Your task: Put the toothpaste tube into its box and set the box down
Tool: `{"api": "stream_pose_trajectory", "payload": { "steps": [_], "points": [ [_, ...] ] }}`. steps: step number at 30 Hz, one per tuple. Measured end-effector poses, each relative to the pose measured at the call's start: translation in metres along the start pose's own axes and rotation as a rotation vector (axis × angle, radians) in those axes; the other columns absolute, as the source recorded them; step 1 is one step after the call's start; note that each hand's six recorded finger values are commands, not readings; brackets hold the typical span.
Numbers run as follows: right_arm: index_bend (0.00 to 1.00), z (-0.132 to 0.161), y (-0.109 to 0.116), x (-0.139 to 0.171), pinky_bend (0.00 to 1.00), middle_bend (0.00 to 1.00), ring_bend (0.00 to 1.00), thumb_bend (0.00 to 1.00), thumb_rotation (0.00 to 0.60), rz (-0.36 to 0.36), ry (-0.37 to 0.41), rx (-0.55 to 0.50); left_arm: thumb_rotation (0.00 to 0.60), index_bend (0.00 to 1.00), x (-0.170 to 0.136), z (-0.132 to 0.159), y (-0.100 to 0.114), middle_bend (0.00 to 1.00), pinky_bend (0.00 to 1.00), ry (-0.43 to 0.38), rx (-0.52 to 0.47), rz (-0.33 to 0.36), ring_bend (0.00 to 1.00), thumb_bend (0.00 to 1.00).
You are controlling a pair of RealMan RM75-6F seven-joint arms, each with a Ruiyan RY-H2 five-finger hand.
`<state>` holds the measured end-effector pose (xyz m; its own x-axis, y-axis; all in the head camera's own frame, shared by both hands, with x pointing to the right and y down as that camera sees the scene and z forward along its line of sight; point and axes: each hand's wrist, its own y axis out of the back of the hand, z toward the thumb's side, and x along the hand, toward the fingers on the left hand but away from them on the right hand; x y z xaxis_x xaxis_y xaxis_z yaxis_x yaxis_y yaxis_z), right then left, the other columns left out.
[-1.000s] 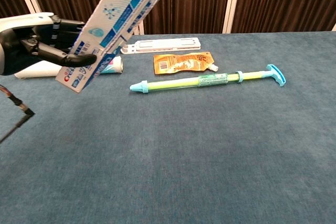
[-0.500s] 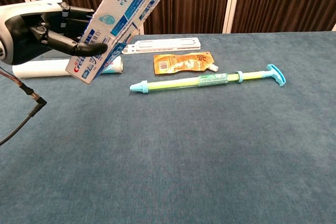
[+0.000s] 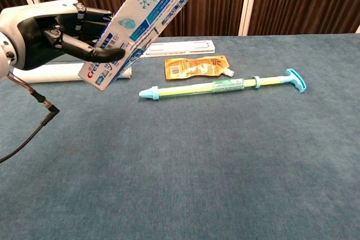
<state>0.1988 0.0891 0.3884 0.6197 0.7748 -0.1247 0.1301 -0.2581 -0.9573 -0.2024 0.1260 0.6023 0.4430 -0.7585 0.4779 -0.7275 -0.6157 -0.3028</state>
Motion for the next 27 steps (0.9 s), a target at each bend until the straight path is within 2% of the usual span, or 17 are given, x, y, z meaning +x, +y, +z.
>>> {"api": "stream_pose_trajectory", "payload": {
  "steps": [14, 27],
  "points": [
    [0.69, 0.002, -0.008, 0.001, 0.12, 0.64, 0.30, 0.50, 0.600, 0.014, 0.008, -0.020, 0.600, 0.37, 0.003, 0.012, -0.004, 0.35, 0.24, -0.021, 0.009, -0.011, 0.17, 0.36],
    [0.69, 0.004, -0.019, 0.000, 0.12, 0.64, 0.31, 0.50, 0.600, 0.050, 0.024, 0.025, 0.600, 0.37, 0.005, 0.021, -0.006, 0.35, 0.24, -0.009, 0.059, -0.033, 0.17, 0.36]
  ]
}}
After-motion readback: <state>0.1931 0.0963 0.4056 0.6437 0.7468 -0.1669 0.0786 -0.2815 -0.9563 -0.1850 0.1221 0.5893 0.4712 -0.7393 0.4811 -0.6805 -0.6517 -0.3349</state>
